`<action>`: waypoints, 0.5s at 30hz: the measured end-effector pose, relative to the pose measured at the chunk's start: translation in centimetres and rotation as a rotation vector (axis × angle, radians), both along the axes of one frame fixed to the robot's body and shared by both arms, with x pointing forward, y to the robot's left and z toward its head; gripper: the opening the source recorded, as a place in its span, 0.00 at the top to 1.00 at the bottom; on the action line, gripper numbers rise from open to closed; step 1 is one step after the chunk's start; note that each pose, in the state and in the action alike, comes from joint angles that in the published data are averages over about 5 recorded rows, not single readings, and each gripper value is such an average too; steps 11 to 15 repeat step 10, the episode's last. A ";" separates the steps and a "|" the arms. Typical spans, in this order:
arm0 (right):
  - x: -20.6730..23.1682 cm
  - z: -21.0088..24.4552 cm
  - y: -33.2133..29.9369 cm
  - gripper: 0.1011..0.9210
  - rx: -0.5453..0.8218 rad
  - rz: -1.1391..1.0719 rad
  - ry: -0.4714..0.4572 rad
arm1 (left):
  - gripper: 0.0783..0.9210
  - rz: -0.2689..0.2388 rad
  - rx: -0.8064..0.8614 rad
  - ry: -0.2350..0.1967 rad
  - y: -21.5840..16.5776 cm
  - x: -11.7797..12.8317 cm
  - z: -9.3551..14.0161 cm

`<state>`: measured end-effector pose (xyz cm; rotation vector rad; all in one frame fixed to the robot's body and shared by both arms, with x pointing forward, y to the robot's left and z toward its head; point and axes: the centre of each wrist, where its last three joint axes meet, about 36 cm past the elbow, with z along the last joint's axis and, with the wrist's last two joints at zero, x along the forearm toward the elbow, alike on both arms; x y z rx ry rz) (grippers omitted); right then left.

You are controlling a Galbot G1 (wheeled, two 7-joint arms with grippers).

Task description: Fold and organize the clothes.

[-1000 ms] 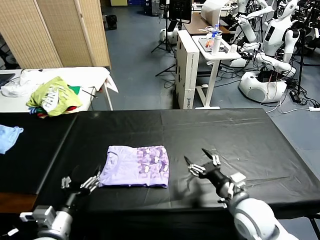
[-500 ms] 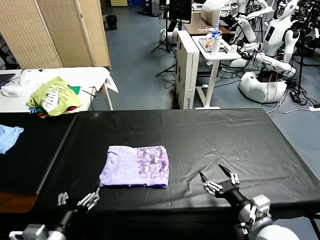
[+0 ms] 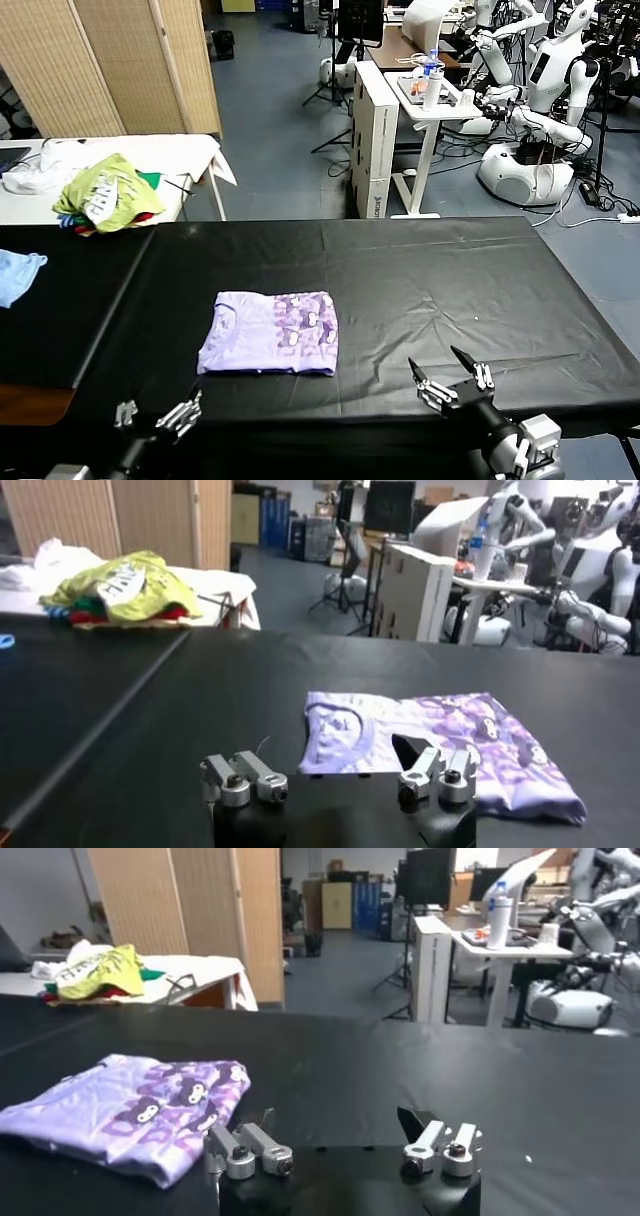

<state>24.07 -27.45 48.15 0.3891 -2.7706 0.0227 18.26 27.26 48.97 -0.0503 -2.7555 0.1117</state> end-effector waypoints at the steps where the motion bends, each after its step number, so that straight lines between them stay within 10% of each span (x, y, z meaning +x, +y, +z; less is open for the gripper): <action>1: 0.0 0.0 0.0 0.02 -0.001 -0.001 0.002 | 0.02 -0.001 0.000 0.001 0.0 0.0 0.0; 15: -0.2 -0.2 0.0 0.02 0.000 -0.003 0.013 | 0.02 -0.002 0.000 0.007 0.0 -0.1 -0.1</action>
